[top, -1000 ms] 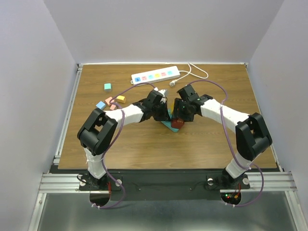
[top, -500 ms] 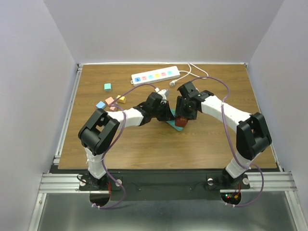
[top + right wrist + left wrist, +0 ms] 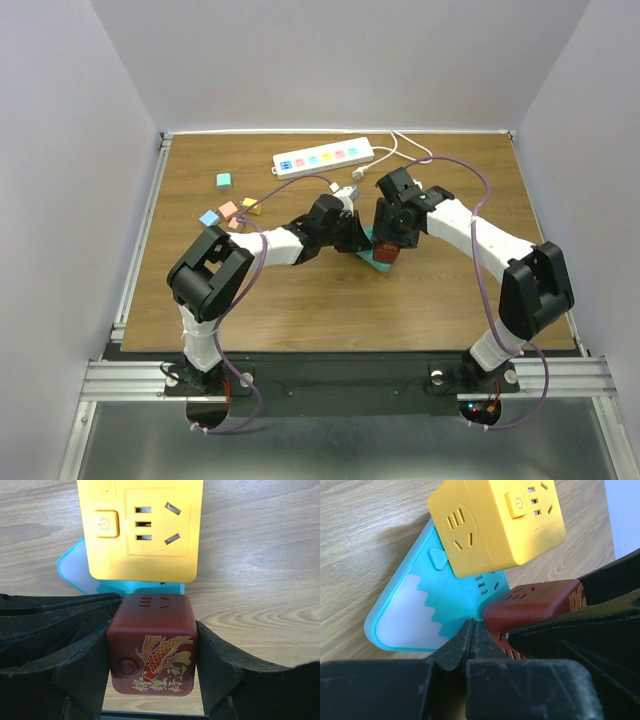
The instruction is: Pull the plug off the socket
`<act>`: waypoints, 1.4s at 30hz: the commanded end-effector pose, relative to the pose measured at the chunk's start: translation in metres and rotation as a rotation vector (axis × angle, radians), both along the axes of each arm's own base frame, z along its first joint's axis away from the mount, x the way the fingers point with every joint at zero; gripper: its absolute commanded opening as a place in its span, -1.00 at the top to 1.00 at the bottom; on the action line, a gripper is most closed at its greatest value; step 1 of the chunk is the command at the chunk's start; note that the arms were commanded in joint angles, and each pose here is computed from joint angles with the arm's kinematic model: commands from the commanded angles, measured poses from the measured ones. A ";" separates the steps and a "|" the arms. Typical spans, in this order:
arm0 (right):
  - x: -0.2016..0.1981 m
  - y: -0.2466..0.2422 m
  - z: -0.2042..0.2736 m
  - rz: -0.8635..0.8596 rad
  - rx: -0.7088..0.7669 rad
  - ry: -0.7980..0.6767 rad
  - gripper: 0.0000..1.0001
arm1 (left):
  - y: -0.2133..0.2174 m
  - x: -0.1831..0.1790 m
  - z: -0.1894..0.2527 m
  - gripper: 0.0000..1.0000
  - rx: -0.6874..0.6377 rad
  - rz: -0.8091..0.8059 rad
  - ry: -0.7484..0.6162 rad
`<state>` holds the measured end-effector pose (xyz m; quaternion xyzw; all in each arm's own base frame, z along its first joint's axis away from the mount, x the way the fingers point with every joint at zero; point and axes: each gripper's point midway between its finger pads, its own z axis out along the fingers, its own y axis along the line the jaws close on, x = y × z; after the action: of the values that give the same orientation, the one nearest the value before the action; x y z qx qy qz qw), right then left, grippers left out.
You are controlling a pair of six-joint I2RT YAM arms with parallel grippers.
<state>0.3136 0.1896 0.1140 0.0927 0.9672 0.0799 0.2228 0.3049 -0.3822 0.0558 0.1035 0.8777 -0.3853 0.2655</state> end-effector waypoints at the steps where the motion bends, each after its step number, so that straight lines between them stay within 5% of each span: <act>1: 0.052 0.024 0.178 -0.038 0.295 -0.495 0.99 | 0.113 -0.103 -0.141 1.00 0.545 -0.015 0.409; 21: 0.046 0.034 0.135 0.128 0.181 -0.314 0.99 | 0.110 -0.091 -0.133 1.00 0.586 0.000 0.361; 33: 0.039 0.021 0.076 0.050 0.159 -0.293 0.99 | 0.204 0.039 0.001 1.00 0.467 0.385 0.168; 42: 0.043 0.014 0.079 -0.089 0.287 -0.530 0.99 | 0.180 0.067 0.075 1.00 0.290 0.383 0.081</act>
<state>0.3322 0.1980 0.1480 0.0989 0.9123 0.1796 0.3544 0.3730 -0.1915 0.0931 -0.0570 0.9483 -0.1694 0.2623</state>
